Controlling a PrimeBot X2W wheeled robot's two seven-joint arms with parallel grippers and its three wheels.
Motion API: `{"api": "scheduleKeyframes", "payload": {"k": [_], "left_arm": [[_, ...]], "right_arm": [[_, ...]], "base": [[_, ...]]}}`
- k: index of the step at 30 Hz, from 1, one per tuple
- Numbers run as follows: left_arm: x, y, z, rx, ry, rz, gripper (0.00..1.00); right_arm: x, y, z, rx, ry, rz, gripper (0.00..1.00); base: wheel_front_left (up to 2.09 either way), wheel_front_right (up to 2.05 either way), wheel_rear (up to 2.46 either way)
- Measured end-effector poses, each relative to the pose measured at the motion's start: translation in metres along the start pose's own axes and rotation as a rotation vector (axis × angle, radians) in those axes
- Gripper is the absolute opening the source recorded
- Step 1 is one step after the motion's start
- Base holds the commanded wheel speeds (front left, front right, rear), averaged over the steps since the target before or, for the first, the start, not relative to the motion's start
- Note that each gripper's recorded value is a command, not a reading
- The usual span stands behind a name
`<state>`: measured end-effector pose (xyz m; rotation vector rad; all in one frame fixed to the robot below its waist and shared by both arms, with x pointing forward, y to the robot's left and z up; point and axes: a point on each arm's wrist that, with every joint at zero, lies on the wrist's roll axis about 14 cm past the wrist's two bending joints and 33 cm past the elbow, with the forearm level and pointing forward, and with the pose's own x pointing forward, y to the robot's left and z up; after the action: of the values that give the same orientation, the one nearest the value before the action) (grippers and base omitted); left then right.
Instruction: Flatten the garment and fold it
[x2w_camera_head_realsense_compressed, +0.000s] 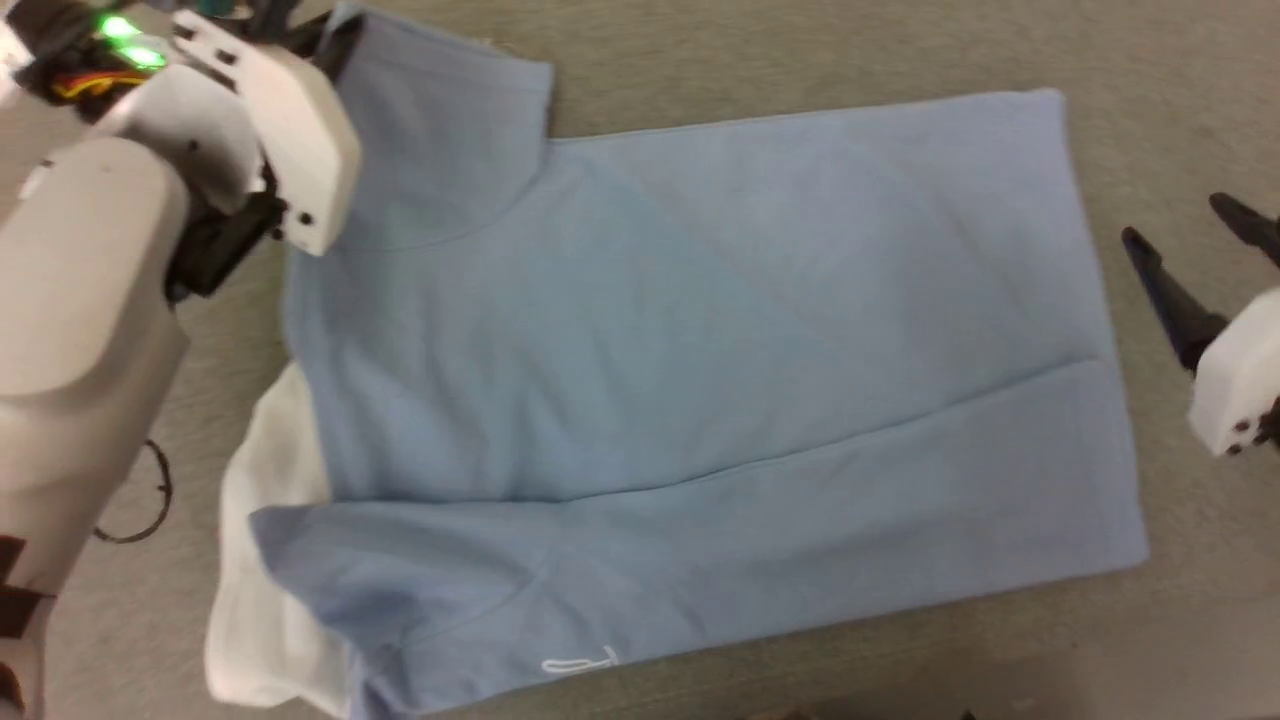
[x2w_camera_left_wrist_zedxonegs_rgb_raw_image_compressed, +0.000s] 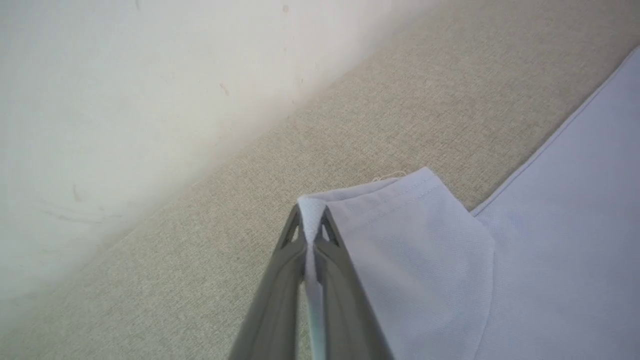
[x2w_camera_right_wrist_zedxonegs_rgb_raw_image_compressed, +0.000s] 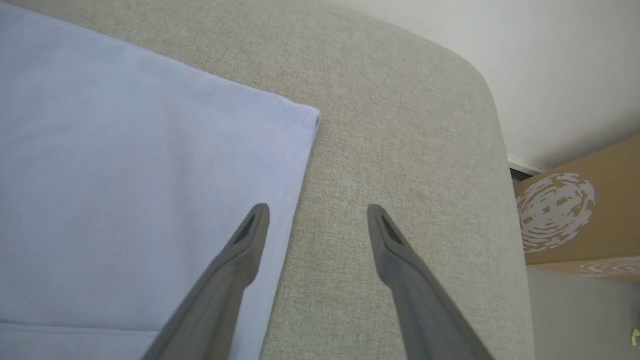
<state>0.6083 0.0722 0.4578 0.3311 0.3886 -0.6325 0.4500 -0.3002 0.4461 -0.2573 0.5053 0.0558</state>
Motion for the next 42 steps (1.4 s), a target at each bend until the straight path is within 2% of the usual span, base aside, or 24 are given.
{"api": "scheduleKeyframes", "payload": {"k": [6, 13, 20, 21, 22, 23, 28, 33, 38, 42], "left_arm": [[-0.033, -0.005, 0.016, 0.025, -0.101, 0.016, 0.00], [-0.062, -0.019, 0.019, 0.035, -0.178, 0.021, 0.00], [-0.080, -0.025, 0.006, 0.019, -0.179, 0.037, 0.00], [-0.081, -0.024, 0.004, 0.016, -0.175, 0.042, 0.00], [-0.083, -0.023, 0.002, 0.011, -0.175, 0.050, 0.00], [-0.085, -0.022, 0.000, 0.005, -0.174, 0.056, 0.00], [-0.093, -0.018, -0.008, -0.021, -0.176, 0.096, 0.00], [-0.110, -0.010, -0.001, -0.058, -0.230, 0.152, 0.00], [-0.137, -0.006, 0.004, -0.103, -0.263, 0.209, 0.00], [-0.164, -0.012, 0.000, -0.135, -0.270, 0.245, 0.00]], "right_arm": [[0.038, 0.004, 0.006, -0.075, 0.162, 0.092, 1.00], [0.083, -0.001, 0.018, -0.182, 0.244, 0.103, 1.00], [0.117, 0.032, 0.000, -0.262, 0.310, 0.193, 1.00], [0.120, 0.034, -0.001, -0.279, 0.312, 0.199, 0.78], [0.123, 0.035, -0.002, -0.287, 0.321, 0.201, 0.05], [0.126, 0.036, -0.003, -0.294, 0.327, 0.205, 0.00], [0.131, 0.045, 0.001, -0.296, 0.272, 0.226, 0.00], [0.124, 0.043, 0.022, -0.263, 0.149, 0.212, 0.00], [0.102, 0.030, 0.068, -0.238, -0.056, 0.170, 0.00], [0.076, 0.025, 0.074, -0.217, -0.127, 0.153, 0.00]], "base": [[0.00, 0.00, 0.00], [0.00, 0.00, 0.00], [0.00, 0.00, 0.00], [0.00, 0.00, 0.00], [0.00, 0.00, 0.00], [0.00, 0.00, 0.00], [0.00, 0.00, 0.00], [0.00, 0.00, 0.00], [0.00, 0.00, 0.00], [0.00, 0.00, 0.00]]}}
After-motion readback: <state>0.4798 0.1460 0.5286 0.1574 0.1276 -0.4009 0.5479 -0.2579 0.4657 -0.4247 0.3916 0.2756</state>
